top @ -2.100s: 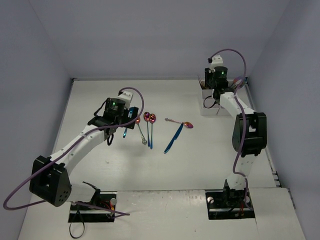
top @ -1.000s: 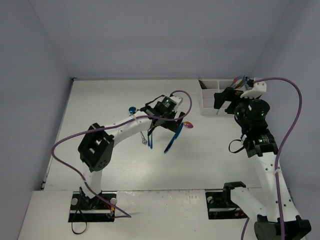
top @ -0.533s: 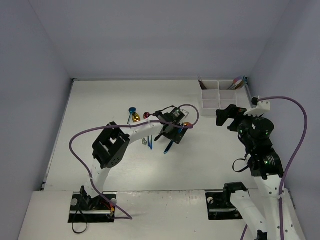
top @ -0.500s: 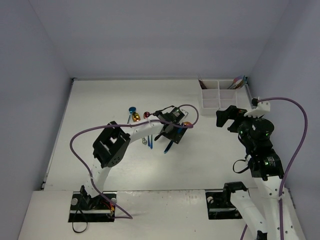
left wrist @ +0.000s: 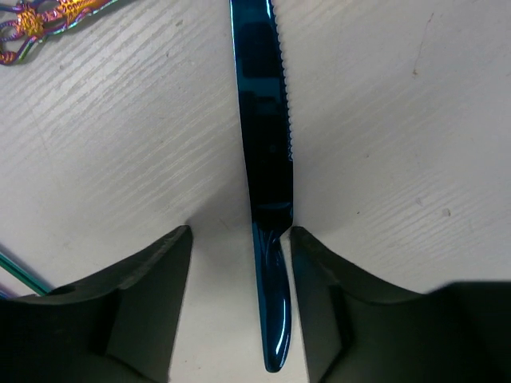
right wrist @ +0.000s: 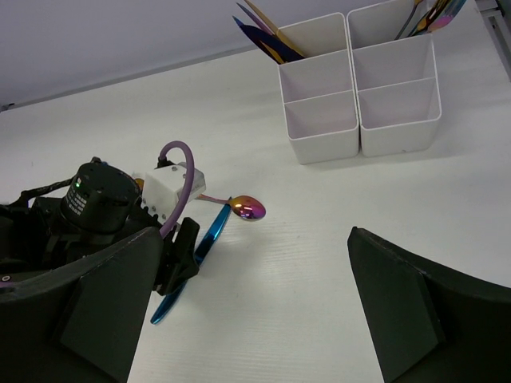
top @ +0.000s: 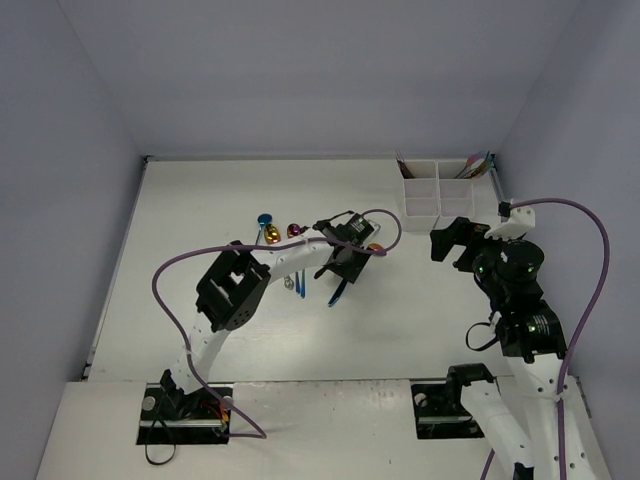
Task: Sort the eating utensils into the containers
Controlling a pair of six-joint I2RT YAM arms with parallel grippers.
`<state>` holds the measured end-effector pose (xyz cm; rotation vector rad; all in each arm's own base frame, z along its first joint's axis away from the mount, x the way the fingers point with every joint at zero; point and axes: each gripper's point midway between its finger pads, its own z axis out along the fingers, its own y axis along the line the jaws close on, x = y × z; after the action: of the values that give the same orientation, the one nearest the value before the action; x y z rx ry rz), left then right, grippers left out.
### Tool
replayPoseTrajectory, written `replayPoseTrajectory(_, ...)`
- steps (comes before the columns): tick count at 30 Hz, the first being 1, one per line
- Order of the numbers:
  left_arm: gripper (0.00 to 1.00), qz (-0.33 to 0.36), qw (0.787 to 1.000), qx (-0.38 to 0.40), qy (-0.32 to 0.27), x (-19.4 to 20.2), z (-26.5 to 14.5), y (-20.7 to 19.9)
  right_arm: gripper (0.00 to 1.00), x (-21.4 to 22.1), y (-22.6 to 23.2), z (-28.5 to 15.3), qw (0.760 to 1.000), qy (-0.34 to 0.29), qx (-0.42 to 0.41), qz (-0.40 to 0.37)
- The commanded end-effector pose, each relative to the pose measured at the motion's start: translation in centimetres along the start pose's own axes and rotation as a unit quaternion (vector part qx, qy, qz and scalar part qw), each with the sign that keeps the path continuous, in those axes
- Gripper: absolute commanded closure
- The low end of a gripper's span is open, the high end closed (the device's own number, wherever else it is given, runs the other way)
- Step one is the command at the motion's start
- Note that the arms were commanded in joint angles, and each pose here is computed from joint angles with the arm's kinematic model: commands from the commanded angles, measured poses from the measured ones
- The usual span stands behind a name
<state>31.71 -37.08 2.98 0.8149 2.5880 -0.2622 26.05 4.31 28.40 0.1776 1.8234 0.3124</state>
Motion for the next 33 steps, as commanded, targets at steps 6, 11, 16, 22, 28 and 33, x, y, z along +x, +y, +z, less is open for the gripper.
replayPoseTrajectory(6,0.75,-0.020,0.999,0.015,0.025,1.0,0.4,-0.7,0.00,-1.7,0.8,0.4,1.000,-0.023,-0.015,-0.002)
replayPoseTrajectory(11,0.83,-0.023,0.999,0.019,0.031,1.7,-0.1,-0.7,0.00,-1.7,0.9,0.7,1.000,-0.017,-0.016,-0.003)
replayPoseTrajectory(16,0.80,-0.034,0.998,0.009,0.050,2.9,-0.4,-0.3,0.00,-1.5,0.9,1.0,1.000,-0.011,-0.015,-0.002)
replayPoseTrajectory(22,0.76,-0.047,0.996,0.000,0.072,4.0,0.0,-0.1,0.00,-1.2,0.9,1.3,1.000,-0.004,-0.016,0.003)
replayPoseTrajectory(28,0.77,-0.066,0.994,0.002,0.091,4.6,0.6,0.1,0.00,-1.1,1.0,1.5,1.000,0.000,-0.019,0.005)
replayPoseTrajectory(33,1.00,-0.071,0.993,-0.010,0.092,4.8,0.2,0.8,0.00,-0.8,1.2,1.6,1.000,0.007,-0.026,0.007)
